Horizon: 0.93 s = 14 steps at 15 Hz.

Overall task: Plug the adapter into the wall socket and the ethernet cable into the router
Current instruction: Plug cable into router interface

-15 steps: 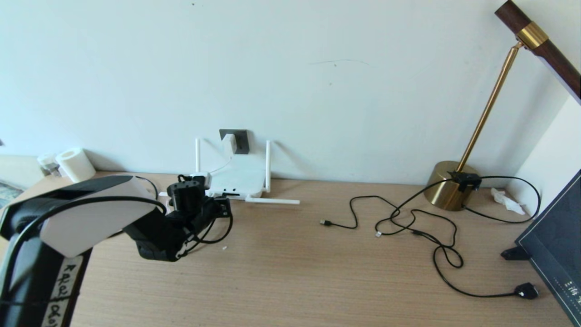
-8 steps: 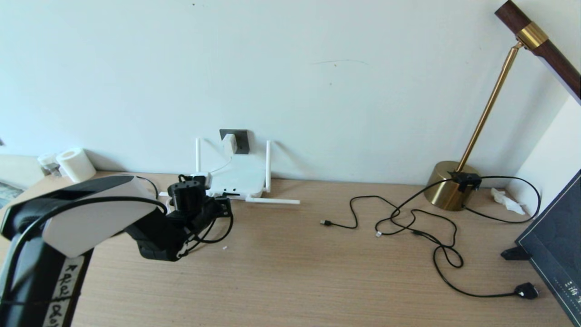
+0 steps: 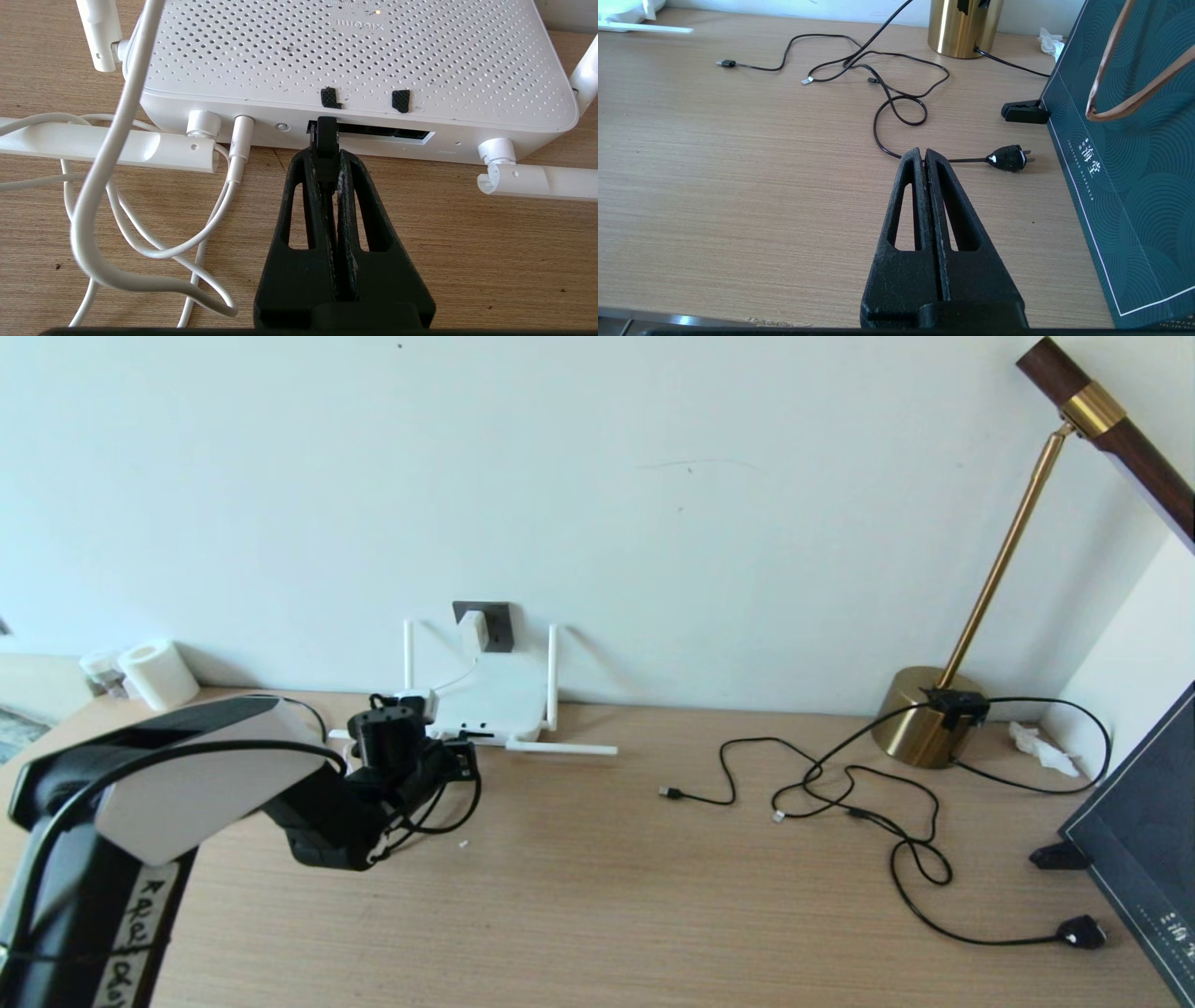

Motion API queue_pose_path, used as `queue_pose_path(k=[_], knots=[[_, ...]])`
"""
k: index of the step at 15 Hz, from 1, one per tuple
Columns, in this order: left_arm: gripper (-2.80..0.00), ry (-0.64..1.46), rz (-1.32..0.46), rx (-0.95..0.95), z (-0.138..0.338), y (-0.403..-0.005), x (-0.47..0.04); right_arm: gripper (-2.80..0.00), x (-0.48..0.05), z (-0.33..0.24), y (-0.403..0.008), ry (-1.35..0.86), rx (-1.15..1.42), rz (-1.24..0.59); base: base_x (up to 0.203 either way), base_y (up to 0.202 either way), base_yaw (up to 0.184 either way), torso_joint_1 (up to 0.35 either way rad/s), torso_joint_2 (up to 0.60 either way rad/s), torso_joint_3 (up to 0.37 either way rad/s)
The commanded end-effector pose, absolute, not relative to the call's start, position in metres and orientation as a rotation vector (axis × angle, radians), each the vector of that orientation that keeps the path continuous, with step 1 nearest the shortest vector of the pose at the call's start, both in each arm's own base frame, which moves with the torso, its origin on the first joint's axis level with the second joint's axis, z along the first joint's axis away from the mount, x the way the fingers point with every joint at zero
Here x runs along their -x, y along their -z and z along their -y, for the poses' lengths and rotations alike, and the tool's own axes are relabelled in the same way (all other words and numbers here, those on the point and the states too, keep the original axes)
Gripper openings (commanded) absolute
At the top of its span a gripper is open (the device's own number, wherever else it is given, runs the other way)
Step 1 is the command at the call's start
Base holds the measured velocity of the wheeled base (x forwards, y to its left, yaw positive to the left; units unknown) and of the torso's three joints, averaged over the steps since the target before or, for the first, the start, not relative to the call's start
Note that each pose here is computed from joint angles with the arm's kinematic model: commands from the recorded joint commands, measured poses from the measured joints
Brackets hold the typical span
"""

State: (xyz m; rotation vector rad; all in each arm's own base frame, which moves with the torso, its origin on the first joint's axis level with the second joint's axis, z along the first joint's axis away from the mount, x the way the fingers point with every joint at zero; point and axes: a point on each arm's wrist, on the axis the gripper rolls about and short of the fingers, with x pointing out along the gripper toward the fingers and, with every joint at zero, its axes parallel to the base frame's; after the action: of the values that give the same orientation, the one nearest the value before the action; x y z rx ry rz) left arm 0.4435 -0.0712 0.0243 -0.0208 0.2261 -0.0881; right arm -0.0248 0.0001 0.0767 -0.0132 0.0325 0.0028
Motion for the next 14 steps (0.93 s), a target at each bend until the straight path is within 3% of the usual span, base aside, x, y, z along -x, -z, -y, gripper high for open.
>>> queue_pose_path(k=[1,14], knots=[[-2.8,0.088,-0.216,0.022,0.0714,-0.0251,-0.4448,-2.8,0.0249,-0.0001,-0.0767,-0.003,0.014,-0.032,0.0,0.0,0.0,0.0,0.0,0.0],[-2.8,0.094,-0.214,0.024,0.0736,-0.0245,-0.4451,-2.8,0.0249,-0.0001,-0.0767,-0.003,0.014,-0.032,0.0,0.0,0.0,0.0,0.0,0.0]])
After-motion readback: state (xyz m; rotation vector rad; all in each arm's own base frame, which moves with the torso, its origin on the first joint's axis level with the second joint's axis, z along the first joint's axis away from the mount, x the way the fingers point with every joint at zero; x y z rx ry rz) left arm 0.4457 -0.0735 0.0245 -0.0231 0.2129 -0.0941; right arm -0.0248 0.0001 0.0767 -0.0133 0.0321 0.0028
